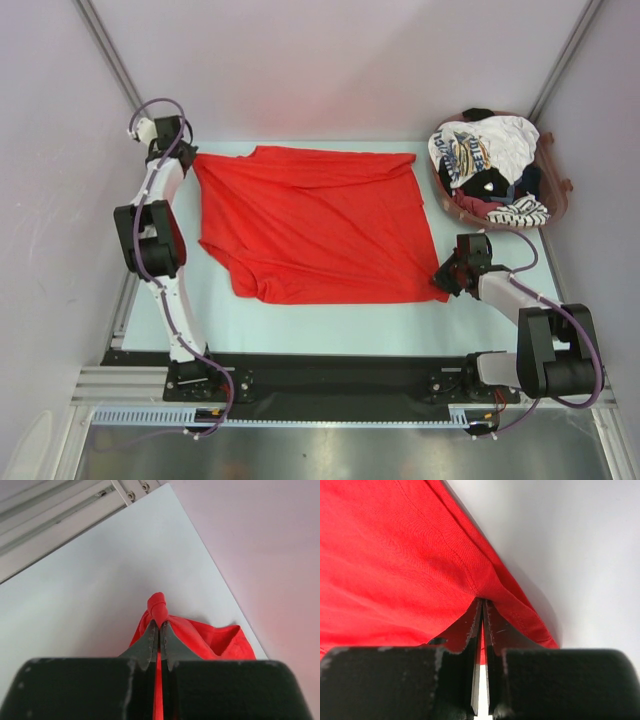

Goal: Fold and stack the tank tops
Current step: Flatten the tank top out

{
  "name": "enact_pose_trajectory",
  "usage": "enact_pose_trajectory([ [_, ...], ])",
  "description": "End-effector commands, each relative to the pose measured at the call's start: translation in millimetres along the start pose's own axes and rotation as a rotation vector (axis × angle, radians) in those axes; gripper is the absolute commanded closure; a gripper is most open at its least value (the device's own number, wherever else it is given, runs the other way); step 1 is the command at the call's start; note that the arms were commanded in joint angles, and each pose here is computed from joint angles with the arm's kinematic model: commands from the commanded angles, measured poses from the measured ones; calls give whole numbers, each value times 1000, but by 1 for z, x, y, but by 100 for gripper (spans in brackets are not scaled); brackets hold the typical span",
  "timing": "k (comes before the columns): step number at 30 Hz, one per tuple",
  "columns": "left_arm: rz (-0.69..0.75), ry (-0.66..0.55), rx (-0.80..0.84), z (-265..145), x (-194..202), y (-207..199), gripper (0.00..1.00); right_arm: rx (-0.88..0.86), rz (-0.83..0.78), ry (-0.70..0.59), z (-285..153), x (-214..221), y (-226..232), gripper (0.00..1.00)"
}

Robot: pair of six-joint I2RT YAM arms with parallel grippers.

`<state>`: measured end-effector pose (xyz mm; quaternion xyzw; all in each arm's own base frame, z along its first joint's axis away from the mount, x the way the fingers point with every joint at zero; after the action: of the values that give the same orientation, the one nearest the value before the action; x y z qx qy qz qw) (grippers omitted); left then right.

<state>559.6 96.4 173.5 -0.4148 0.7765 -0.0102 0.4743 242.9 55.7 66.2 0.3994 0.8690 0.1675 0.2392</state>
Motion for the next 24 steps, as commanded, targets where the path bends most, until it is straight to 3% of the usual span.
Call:
enact_pose_trajectory([
  [1,34,-131,-106,-9,-36,6,100,89,-2,14,3,9,-23,93],
  [6,21,-129,-105,7,-51,17,98,87,0,9,2,9,-24,92],
  [8,30,-120,-100,14,-54,20,89,85,2,6,1,8,-24,92],
  [9,39,-105,-99,20,-54,20,77,85,5,7,1,8,-24,92],
  [10,53,-88,-93,22,-52,19,37,81,2,7,1,9,-23,92],
  [13,55,-17,-98,27,-43,20,10,74,3,6,2,7,-22,92],
  [14,48,-10,-78,23,-43,16,9,70,0,8,2,8,-21,92],
  [15,43,7,-50,20,-39,13,1,64,-2,9,1,7,-20,91],
  [21,81,75,-12,-10,-14,6,0,23,-55,8,-5,4,-6,87],
  [23,87,81,0,-36,-13,0,0,8,-83,-19,-12,-1,3,83],
  [24,94,125,-10,-39,8,9,0,11,-96,-34,-13,-2,5,80],
])
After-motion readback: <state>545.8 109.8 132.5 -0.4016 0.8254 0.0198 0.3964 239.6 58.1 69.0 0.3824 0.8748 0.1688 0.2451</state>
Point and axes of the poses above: each gripper's point midway between its finger pads, its own z axis out along the fingers, its own y axis along the line the jaws close on, x = y × z, the point moved 6 cm from there along -z, back along the fingers, and after that the axes turned 8 degrees about z, right-handed, at the moved point
